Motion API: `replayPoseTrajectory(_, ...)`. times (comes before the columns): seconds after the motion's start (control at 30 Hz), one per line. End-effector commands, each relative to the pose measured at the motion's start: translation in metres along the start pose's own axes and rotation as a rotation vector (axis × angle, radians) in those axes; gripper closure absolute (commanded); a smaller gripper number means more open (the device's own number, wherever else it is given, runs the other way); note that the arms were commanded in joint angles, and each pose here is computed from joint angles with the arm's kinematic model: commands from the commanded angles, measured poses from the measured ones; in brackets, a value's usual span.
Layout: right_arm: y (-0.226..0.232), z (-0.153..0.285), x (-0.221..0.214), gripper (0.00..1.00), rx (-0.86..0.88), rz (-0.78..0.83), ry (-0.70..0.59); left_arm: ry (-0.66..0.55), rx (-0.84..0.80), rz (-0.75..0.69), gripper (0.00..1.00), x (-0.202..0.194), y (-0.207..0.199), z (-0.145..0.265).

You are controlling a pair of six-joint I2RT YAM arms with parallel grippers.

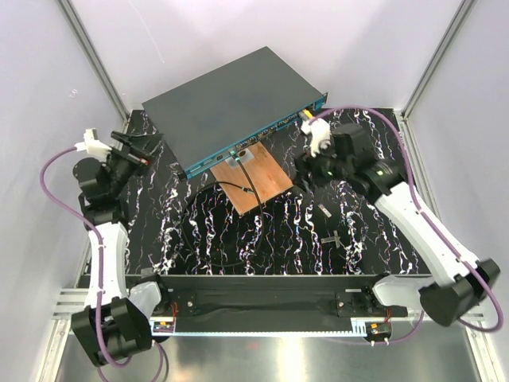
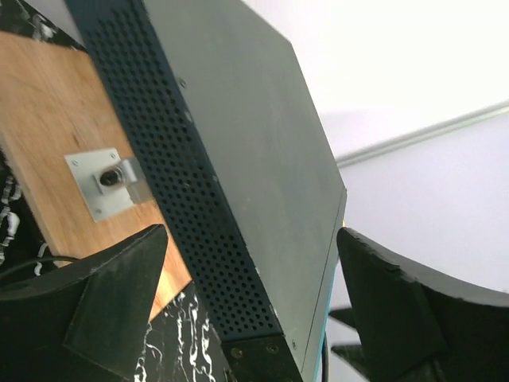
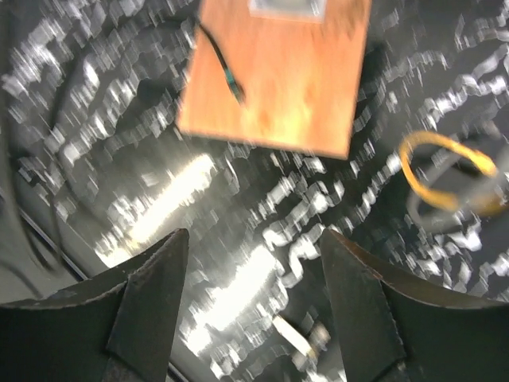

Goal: Insert the plug into the switch port

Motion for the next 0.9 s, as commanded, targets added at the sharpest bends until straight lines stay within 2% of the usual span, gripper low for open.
replayPoseTrajectory(0.0, -0.021, 0.013, -0.051, 0.26, -0.017, 0.092, 0.177, -0.053, -0.013, -0.053, 0.05, 0.017, -0.006, 0.017)
replayPoseTrajectory(0.1, -0.049, 0.02, -0.089, 0.29, -0.11, 0.08, 0.303, -0.127, 0.013, -0.086, 0.03, 0.036, 0.0, 0.032)
replayPoseTrajectory(0.23, -0.077, 0.014, -0.124, 0.38, -0.21, 0.084, 0.432, -0.158, -0.011, -0.166, 0.03, 0.054, -0.011, 0.043)
replayPoseTrajectory(0.3, -0.085, 0.002, -0.136, 0.41, -0.233, 0.094, 0.463, -0.168, -0.043, -0.268, 0.04, 0.061, -0.029, 0.045)
replayPoseTrajectory(0.43, -0.096, -0.027, -0.16, 0.43, -0.212, 0.081, 0.606, -0.16, -0.118, -0.468, 0.04, 0.066, -0.064, 0.054)
replayPoseTrajectory(0.53, -0.101, -0.045, -0.167, 0.43, -0.183, 0.067, 0.682, -0.16, -0.156, -0.603, 0.04, 0.066, -0.086, 0.061)
replayPoseTrajectory(0.6, -0.104, -0.055, -0.162, 0.41, -0.175, 0.056, 0.687, -0.173, -0.171, -0.673, 0.04, 0.063, -0.097, 0.068)
replayPoseTrajectory(0.87, -0.121, -0.103, -0.154, 0.42, -0.142, 0.015, 0.781, -0.171, -0.225, -0.739, 0.04, 0.051, -0.113, 0.08)
Point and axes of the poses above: each gripper's point midway between its finger pads, its own z axis back along the fingers, its own y axis along the line the jaws close on, x = y × z, the point moved 5 cm from there along z, back along the fingers, and after that the axes turned 4 degrees about -z, right-handed, at the moved point
